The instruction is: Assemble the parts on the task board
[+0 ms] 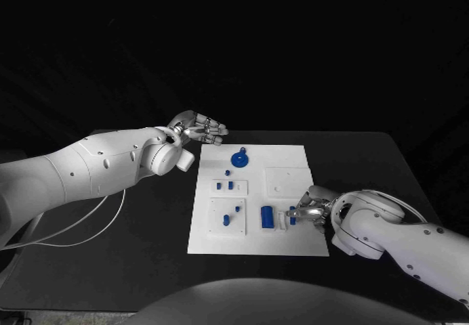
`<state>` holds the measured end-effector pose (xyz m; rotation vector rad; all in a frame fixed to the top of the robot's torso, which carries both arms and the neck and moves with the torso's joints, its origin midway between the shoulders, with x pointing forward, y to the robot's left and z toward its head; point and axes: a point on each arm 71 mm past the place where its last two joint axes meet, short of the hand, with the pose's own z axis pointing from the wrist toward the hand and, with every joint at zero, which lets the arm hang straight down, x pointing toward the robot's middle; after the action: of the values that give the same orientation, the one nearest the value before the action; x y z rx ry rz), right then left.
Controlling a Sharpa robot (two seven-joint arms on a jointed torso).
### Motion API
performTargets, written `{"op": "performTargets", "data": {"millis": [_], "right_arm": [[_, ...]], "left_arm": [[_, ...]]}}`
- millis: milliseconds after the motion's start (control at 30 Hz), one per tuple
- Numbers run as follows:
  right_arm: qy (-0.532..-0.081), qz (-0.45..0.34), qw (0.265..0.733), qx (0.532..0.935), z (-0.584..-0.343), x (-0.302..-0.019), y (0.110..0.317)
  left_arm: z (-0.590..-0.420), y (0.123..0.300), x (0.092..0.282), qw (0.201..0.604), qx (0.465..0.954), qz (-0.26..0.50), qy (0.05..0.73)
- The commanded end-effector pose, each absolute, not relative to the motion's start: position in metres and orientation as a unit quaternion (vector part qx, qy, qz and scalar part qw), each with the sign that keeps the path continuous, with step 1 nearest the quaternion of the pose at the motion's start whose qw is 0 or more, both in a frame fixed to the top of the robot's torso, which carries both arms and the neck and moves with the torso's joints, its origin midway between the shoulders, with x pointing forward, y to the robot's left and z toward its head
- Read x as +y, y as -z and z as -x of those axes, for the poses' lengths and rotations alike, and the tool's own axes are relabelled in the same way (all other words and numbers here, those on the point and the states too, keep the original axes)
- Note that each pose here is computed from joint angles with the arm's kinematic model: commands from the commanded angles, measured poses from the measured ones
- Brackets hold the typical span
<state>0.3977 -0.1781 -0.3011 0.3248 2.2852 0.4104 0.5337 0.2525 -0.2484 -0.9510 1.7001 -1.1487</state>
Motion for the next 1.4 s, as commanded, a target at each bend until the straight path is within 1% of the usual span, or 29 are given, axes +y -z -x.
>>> {"op": "performTargets", "data": {"millis": [33,267,533,1000,1400], "right_arm": [[-0.177,-0.13,0.384,0.897,-0.396,-0.171,0.299],[-0.181,-0.119,0.387,0.896,-0.397,-0.162,0.298],[-0.171,-0.098,0.393,0.898,-0.398,-0.155,0.306],[-0.142,-0.064,0.406,0.901,-0.398,-0.154,0.319],[-0.138,-0.056,0.406,0.902,-0.398,-0.153,0.324]], "left_arm": [[-0.533,0.248,0.25,0.422,0.682,0.377,0.464],[-0.533,0.248,0.25,0.42,0.682,0.376,0.465],[-0.533,0.248,0.249,0.419,0.683,0.376,0.465],[-0.532,0.248,0.249,0.418,0.683,0.375,0.466],[-0.532,0.248,0.249,0.418,0.684,0.375,0.466]]}}
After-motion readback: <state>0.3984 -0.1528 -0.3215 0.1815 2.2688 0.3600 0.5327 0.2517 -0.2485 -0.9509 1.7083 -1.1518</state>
